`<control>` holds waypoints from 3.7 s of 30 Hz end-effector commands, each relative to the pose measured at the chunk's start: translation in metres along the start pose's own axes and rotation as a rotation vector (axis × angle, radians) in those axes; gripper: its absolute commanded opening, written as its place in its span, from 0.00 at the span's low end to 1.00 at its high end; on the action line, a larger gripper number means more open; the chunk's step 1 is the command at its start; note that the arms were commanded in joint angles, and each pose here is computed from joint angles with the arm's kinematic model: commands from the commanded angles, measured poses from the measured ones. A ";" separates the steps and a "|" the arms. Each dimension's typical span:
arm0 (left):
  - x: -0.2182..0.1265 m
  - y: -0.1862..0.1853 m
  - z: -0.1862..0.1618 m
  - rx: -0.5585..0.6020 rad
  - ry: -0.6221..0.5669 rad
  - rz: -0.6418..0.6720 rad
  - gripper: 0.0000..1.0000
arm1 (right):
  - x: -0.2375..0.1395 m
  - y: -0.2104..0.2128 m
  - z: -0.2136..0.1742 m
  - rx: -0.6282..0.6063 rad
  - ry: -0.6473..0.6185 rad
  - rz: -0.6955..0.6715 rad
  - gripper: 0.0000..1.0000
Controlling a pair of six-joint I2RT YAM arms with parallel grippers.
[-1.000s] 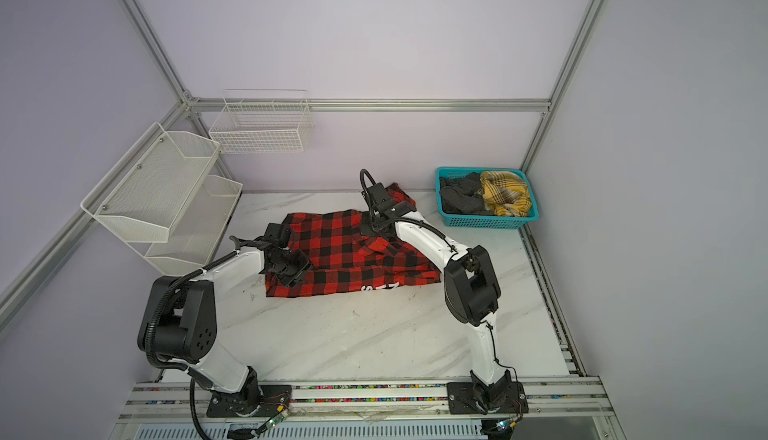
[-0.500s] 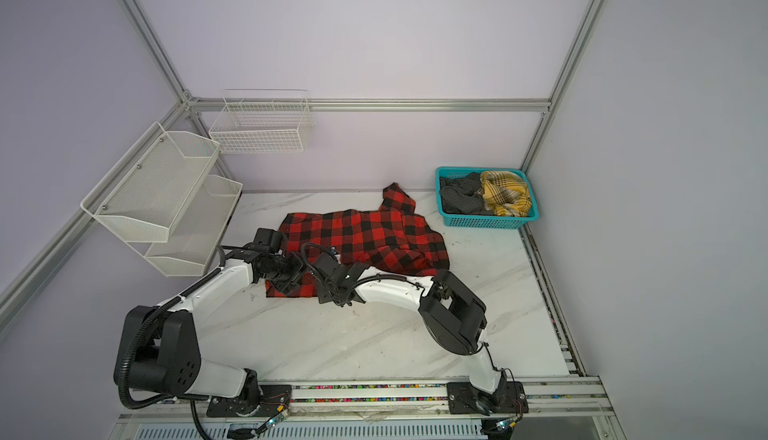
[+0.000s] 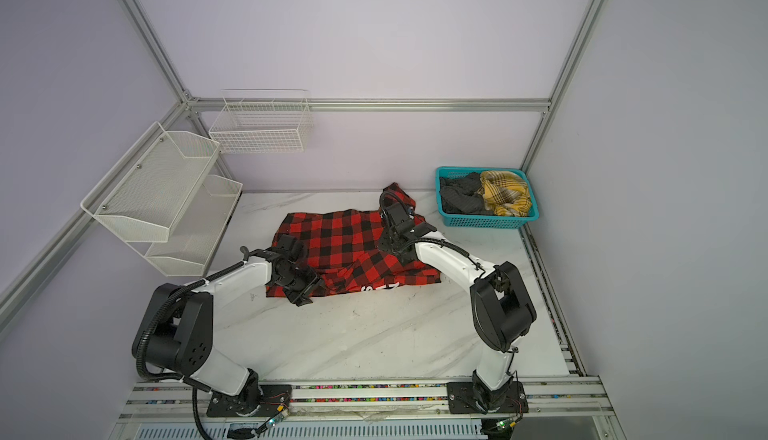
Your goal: Fold and stack the long sleeve shirts
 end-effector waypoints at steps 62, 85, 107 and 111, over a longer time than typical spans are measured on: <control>-0.203 -0.012 0.101 0.139 -0.542 -0.166 0.00 | 0.042 -0.053 0.045 0.367 0.147 0.213 0.59; -0.121 0.052 0.126 0.030 -0.366 0.065 0.00 | 0.056 -0.056 0.051 0.320 0.138 0.197 0.00; -0.074 0.090 0.153 0.019 -0.238 0.146 0.00 | 0.070 -0.080 -0.006 0.304 0.199 0.177 0.00; -0.089 0.075 0.159 0.021 -0.271 0.096 0.00 | 0.066 -0.076 -0.001 0.293 0.184 0.180 0.00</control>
Point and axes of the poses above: each gripper's point midway between its finger pads, its own x axis out along the fingers, its own y axis along the line the jaws close on, z = x × y, the point moved 1 cm from there along -x, back along the fingers, and after that the axes turned 4 degrees about x, right-handed, at the moved point
